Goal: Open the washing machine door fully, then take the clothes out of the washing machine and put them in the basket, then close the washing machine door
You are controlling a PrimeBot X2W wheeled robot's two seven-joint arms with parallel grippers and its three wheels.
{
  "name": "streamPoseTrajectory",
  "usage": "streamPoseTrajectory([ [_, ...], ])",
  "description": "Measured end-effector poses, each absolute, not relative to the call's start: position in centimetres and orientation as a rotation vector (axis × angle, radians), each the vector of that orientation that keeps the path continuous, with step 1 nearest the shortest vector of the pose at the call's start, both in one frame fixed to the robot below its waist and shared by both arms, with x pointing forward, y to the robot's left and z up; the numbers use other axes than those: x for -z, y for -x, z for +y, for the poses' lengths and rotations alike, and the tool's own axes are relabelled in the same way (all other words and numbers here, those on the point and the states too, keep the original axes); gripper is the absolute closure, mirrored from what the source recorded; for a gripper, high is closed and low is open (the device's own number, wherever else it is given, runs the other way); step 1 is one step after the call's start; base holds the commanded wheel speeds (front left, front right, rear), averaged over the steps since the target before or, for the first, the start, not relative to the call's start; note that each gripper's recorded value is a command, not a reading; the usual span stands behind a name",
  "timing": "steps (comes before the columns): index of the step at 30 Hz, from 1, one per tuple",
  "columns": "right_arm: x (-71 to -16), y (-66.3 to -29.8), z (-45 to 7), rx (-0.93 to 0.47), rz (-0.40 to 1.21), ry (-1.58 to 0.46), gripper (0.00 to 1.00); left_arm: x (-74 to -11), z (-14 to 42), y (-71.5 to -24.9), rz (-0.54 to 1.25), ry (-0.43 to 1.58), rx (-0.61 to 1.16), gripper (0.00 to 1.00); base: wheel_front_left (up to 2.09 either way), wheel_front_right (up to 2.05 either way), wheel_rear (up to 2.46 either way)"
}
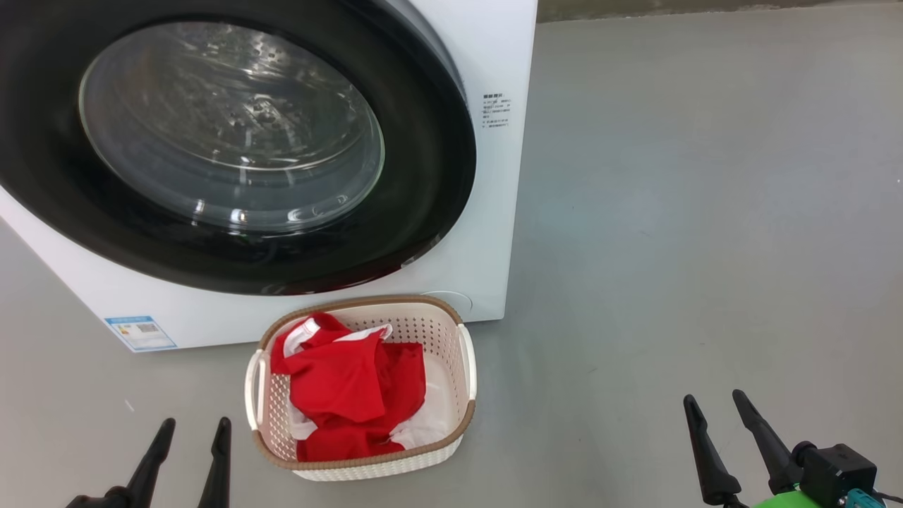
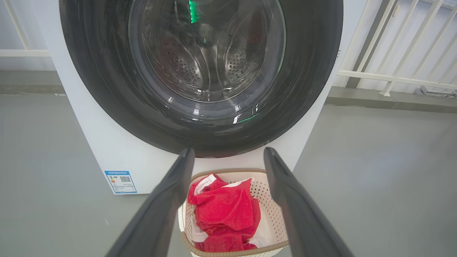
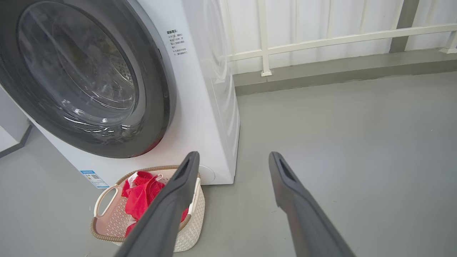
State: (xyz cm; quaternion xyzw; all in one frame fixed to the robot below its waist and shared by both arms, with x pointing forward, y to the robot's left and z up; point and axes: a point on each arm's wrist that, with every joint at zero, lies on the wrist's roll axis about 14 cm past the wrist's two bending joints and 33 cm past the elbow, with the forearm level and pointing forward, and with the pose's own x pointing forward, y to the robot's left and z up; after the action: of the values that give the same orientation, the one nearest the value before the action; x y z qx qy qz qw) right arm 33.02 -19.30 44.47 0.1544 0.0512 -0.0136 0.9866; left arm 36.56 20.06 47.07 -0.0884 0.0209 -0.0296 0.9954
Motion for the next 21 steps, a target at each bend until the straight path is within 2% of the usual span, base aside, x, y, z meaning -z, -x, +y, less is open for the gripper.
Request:
streamPoseTrajectory([
  [10, -44.7, -33.1, -19.3, 0.029, 0.097, -0.313, 0.00, -47.3, 20.1, -36.6, 0.035, 0.181, 0.055, 0.00, 0.00, 0.00, 0.00],
  [11, -44.4, -33.0, -19.2, 0.029, 0.106, -0.316, 1.00, -46.9, 20.0, -36.5, 0.046, 0.184, 0.053, 1.00, 0.00, 0.00, 0.00],
  [21, -42.4, -32.3, -18.5, 0.042, 0.175, -0.371, 1.00, -44.7, 18.9, -35.8, 0.123, 0.271, 0.037, 1.00, 0.00, 0.00, 0.00],
])
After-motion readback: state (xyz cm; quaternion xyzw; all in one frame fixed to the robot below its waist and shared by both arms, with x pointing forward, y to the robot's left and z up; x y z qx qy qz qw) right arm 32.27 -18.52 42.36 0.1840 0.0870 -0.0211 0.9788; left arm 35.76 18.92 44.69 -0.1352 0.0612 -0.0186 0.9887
